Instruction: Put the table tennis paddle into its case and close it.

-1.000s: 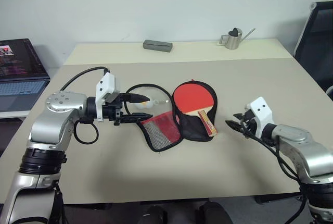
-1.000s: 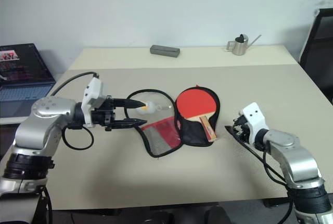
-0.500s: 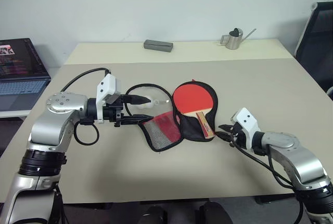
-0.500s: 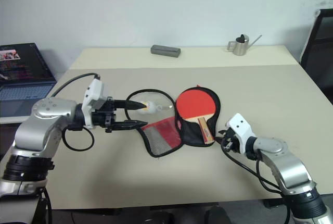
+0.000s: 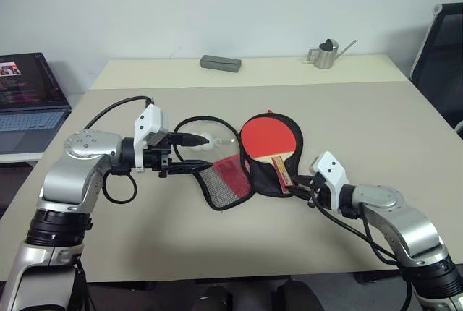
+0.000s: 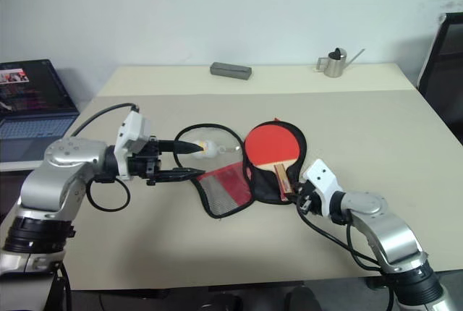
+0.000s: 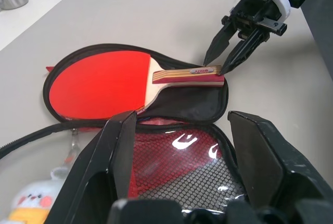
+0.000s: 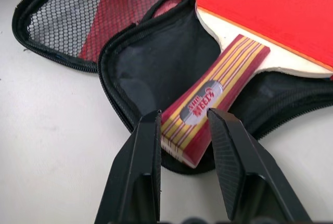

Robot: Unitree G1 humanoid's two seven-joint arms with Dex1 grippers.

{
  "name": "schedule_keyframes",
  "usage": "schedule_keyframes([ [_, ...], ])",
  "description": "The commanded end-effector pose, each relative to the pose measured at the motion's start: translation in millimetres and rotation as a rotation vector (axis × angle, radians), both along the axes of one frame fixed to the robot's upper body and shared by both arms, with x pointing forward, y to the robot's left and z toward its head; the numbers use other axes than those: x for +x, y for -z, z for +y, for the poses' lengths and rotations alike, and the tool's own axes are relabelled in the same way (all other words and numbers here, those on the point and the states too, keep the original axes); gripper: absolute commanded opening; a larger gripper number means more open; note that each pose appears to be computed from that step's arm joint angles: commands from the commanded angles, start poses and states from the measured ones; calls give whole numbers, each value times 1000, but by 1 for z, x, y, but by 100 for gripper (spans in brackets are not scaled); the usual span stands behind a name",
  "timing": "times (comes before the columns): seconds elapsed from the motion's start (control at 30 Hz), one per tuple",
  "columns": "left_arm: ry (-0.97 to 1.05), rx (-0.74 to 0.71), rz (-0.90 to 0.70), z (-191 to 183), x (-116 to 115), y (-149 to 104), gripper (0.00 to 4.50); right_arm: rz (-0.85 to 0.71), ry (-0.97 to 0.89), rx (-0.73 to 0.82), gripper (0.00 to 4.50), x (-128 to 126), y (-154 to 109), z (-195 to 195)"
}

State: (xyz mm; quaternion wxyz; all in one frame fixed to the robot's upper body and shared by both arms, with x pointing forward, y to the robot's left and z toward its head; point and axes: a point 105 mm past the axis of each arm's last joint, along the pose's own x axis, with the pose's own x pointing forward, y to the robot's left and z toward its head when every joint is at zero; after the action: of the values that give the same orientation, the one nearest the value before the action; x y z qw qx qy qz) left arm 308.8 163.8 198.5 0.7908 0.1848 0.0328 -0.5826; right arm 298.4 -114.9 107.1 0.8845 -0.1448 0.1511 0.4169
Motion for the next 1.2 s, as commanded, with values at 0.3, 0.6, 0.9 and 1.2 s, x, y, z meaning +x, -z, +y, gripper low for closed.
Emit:
schedule_keyframes([
  [0.3, -15, -3, -44, 5, -4, -10, 305, -68, 89, 27, 150, 21, -25, -22],
  [0.6, -10, -4, -44, 4, -3, -10, 305, -72, 110, -52, 150, 23, -11, -45],
  [0.9, -10, -1, -46, 3, -3, -11, 305, -69, 20, -24, 150, 11, -6, -20],
  [1.2, -20, 11, -43, 8, -7, -11, 305, -84, -43, -4, 150, 5, -9, -2],
])
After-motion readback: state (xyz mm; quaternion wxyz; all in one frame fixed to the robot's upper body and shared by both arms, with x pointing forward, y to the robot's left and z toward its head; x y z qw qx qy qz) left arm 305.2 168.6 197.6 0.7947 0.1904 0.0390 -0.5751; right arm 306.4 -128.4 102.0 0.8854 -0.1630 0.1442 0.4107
